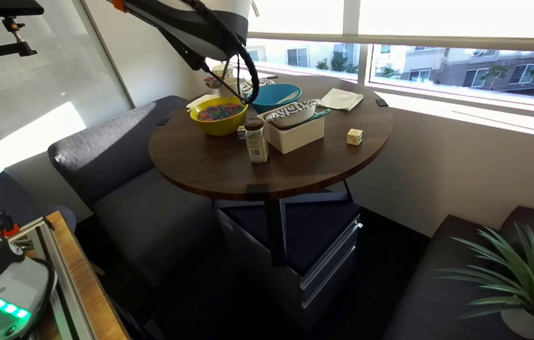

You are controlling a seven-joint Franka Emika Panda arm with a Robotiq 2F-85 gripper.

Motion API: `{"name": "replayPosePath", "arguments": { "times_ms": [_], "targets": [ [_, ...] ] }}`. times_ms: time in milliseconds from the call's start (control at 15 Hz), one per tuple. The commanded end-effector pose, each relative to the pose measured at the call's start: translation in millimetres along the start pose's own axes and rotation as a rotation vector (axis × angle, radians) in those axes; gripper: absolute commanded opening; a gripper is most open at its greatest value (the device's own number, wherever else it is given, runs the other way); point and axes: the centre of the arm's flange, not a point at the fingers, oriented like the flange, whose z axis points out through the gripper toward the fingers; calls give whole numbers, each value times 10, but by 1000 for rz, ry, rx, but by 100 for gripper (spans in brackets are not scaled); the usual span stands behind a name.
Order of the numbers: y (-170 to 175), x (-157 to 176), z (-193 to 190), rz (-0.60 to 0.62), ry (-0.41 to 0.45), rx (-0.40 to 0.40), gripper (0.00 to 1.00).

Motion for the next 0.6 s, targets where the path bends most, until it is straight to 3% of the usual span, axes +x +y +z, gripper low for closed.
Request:
{"name": "replayPosePath", "arguments": {
  "times_ms": [0,533],
  "targets": [
    [-103,307,163,4,3,-37,1],
    [-364,354,496,-54,34,-76,1]
  ]
}}
